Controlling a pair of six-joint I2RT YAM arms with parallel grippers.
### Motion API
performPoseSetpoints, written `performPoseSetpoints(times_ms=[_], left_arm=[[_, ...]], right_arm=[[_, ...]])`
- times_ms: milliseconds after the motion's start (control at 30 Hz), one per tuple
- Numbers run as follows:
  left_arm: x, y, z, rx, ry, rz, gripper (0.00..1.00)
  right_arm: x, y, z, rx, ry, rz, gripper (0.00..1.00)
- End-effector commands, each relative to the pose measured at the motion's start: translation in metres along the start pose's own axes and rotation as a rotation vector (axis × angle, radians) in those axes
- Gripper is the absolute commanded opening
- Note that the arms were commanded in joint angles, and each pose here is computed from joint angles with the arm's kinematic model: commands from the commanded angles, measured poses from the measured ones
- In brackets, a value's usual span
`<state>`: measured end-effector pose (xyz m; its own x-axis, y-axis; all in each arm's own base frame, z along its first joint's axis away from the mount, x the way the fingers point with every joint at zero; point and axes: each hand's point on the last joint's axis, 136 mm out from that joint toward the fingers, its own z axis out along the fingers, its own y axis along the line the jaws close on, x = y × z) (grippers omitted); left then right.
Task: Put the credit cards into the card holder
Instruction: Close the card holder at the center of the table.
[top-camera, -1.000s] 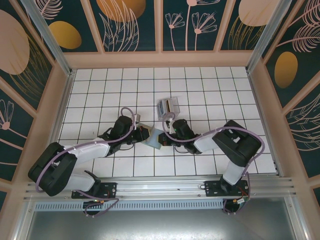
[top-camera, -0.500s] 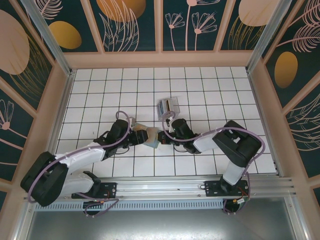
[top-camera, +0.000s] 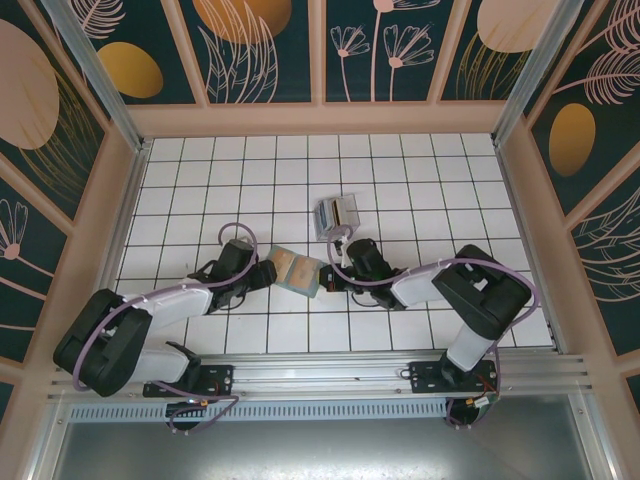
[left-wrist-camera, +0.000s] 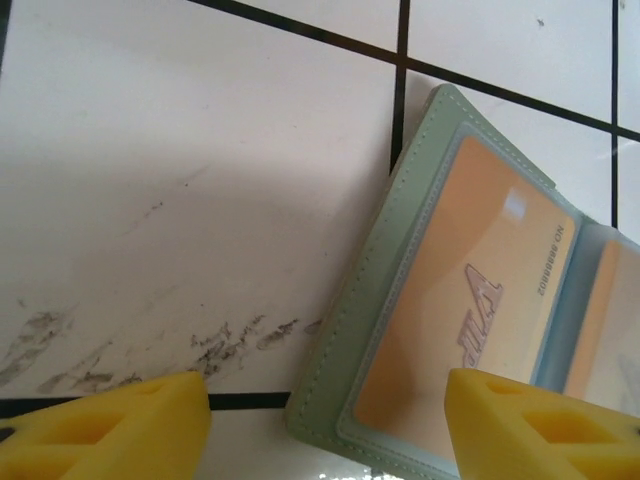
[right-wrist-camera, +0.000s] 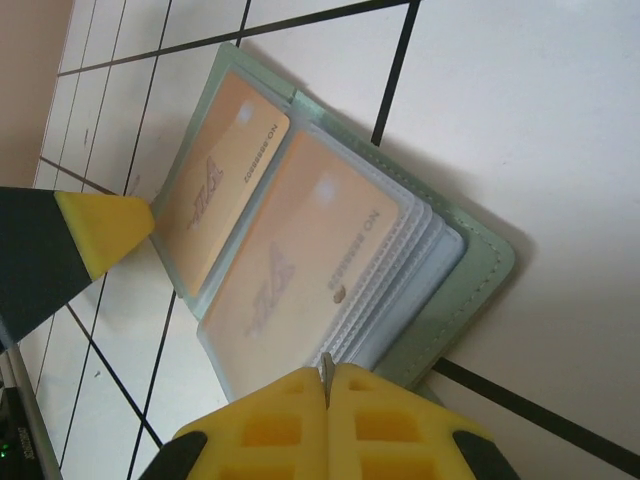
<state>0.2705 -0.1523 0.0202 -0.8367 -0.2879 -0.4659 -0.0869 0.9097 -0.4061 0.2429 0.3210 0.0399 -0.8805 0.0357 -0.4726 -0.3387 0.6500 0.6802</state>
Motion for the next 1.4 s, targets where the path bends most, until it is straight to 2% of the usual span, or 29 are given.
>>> performPoseSetpoints(times_ms=[0, 167, 333, 433, 600, 700, 800, 900, 1100, 1233, 1367], left_arm=[[0.005, -0.009, 0.013, 0.070, 0.047, 0.033, 0.65], [0.014, -0.041, 0.014, 0.249, 0.117, 0.018, 0.58], [0.008, -0.078, -0.004, 0.432, 0.130, 0.029, 0.52], [0.002, -0.092, -0.016, 0.472, 0.145, 0.072, 0.51], [-0.012, -0.108, -0.040, 0.532, 0.101, 0.105, 0.51], [-0.009, -0.113, -0.046, 0.581, 0.096, 0.134, 0.52], [0.018, -0.108, -0.026, 0.572, 0.205, 0.164, 0.53], [0.045, -0.112, -0.009, 0.591, 0.323, 0.185, 0.45], [0.045, -0.123, -0.002, 0.617, 0.301, 0.157, 0.43], [0.051, -0.123, 0.004, 0.622, 0.328, 0.141, 0.42], [0.053, -0.116, 0.010, 0.589, 0.325, 0.112, 0.39]], right_arm=[[-0.005, 0.006, 0.007, -0.015, 0.022, -0.030, 0.00], [-0.010, 0.013, 0.014, -0.038, 0.029, -0.036, 0.00], [-0.012, 0.023, 0.024, -0.079, 0.042, -0.039, 0.00], [-0.012, 0.027, 0.031, -0.093, 0.053, -0.043, 0.00], [-0.016, 0.035, 0.035, -0.142, 0.041, -0.014, 0.00], [-0.019, 0.037, 0.034, -0.160, 0.026, 0.004, 0.00], [-0.020, 0.036, 0.032, -0.178, 0.006, 0.018, 0.00], [-0.019, 0.033, 0.023, -0.224, -0.028, 0.039, 0.00], [-0.012, 0.016, 0.001, -0.205, -0.075, 0.094, 0.01], [-0.006, 0.007, -0.011, -0.153, -0.085, 0.088, 0.03], [-0.006, 0.000, -0.024, -0.119, -0.113, 0.093, 0.11]])
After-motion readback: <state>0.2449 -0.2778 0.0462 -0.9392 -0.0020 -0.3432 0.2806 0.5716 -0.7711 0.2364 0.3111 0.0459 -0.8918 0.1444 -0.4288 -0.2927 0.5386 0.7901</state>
